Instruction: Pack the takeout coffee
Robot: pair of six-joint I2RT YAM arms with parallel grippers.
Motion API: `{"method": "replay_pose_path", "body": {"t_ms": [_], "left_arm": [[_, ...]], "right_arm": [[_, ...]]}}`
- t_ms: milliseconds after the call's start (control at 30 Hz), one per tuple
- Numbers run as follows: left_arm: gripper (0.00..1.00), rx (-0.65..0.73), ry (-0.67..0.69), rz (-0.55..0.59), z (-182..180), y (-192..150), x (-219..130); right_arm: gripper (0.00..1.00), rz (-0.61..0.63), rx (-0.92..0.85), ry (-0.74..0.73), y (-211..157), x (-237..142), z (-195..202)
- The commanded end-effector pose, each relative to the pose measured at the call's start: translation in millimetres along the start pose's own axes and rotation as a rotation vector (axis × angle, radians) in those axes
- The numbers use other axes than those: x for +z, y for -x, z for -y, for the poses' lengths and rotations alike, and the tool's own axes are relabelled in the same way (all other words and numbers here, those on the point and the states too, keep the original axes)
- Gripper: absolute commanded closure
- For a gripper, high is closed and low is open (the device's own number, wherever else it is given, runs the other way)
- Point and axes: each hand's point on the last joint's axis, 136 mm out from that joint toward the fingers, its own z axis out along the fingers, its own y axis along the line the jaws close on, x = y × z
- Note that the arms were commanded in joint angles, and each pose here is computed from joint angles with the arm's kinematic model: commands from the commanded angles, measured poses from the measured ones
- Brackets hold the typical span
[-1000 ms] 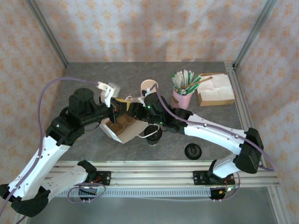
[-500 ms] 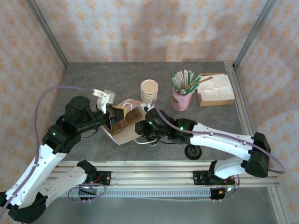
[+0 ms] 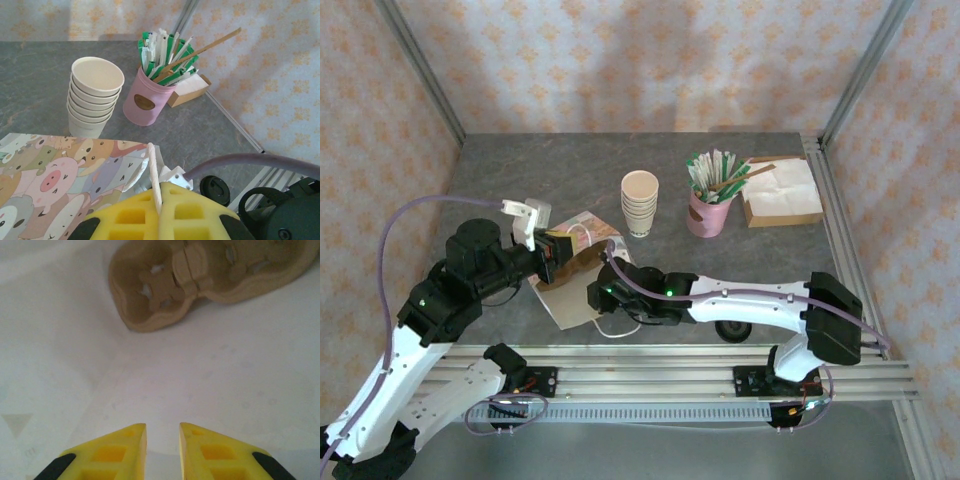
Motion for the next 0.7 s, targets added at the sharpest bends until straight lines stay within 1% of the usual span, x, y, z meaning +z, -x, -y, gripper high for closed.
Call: {"method": "replay_pose_path", "body": {"t_ms": [0, 100, 233, 400, 500, 600, 667], "left_arm": [[1.00, -0.004, 0.022, 0.018, -3.6, 0.5, -2.4], [1.00, -0.027, 0.016, 0.029, -2.5, 2.0, -3.5], [1.00, -0.065, 0.024, 0.036, -5.9, -0.3, -1.1], [1.00, -0.108, 0.033, 0.028, -8.9, -3.1, 2.6], [1.00, -0.136, 0.029, 0.057, -7.2, 4.8, 1.5], [1.00, -0.168, 0.071, 0.097, -11.1, 19.3, -2.7], [1.00, -0.192, 0.105, 0.111, -15.4, 25.6, -3.8]], "right_arm": [[0.76, 0.091, -0.006, 0.010, 14.6, -4.5, -3.1], [0.75, 0.138, -0.014, 0.007, 23.6, -13.6, -2.1], [0.71, 0.213, -0.001, -0.022, 38.6, -30.1, 3.5], [0.57, 0.274, 0.030, -0.014, 57.3, -62.1, -1.0], [0.52, 0.301, 0.060, -0.009, 70.6, -87.5, -7.1], [0.48, 0.313, 0.098, -0.063, 78.0, -109.9, 0.5], [0.43, 0.303, 0.128, -0.128, 76.0, -117.5, 13.4]]}}
